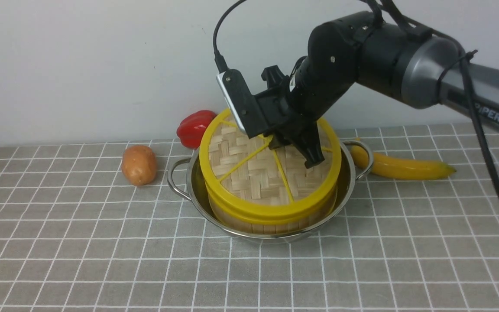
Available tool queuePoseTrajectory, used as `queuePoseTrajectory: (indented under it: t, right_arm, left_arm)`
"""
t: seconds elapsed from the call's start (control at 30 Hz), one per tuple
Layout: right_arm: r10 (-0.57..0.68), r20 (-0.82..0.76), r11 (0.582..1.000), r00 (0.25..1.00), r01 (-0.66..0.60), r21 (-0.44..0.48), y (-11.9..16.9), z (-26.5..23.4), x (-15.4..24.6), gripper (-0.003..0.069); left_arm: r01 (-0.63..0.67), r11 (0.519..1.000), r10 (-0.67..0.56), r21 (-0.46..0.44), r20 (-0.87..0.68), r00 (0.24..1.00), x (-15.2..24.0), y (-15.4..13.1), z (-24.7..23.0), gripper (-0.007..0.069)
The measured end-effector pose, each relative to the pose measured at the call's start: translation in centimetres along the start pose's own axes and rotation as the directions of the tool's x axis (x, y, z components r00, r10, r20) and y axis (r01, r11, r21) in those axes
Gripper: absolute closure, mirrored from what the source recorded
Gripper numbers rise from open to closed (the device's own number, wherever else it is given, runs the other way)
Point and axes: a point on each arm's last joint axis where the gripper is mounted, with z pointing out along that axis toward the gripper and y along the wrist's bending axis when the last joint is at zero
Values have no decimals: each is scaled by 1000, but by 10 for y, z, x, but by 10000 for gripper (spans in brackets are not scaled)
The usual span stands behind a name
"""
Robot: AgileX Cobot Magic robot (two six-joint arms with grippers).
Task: Place the steamer in the pot on the grey tablecloth, and put the lid on the steamer.
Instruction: 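Place the bamboo steamer lid onto the steamer basket in the pot with the right gripper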
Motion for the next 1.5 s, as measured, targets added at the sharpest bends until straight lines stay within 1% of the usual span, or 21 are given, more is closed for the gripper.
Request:
queuePoseTrajectory:
  t: [0.33,0.6,0.83,1.37,1.43,1.5]
  right_arm:
    - [0,5,1000,1000,0,15,-1,2,0,513]
    - [7,3,1000,1000,-7,11,3,29,3,513]
    - [27,5,1000,1000,-27,12,3,34,8,513]
    - [119,33,993,992,-119,4,2,34,13,513]
    - [124,35,992,992,-124,3,2,34,13,507]
    - [137,39,991,990,-137,8,1,34,13,470]
  left_arm:
    - [0,1000,0,0,0,1000,0,0,0,382]
    - [0,1000,0,0,0,1000,0,0,0,382]
    - [0,1000,0,0,0,1000,0,0,0,382]
    - [0,1000,0,0,0,1000,0,0,0,382]
    - [0,1000,0,0,0,1000,0,0,0,382]
    - [0,1000,0,0,0,1000,0,0,0,382]
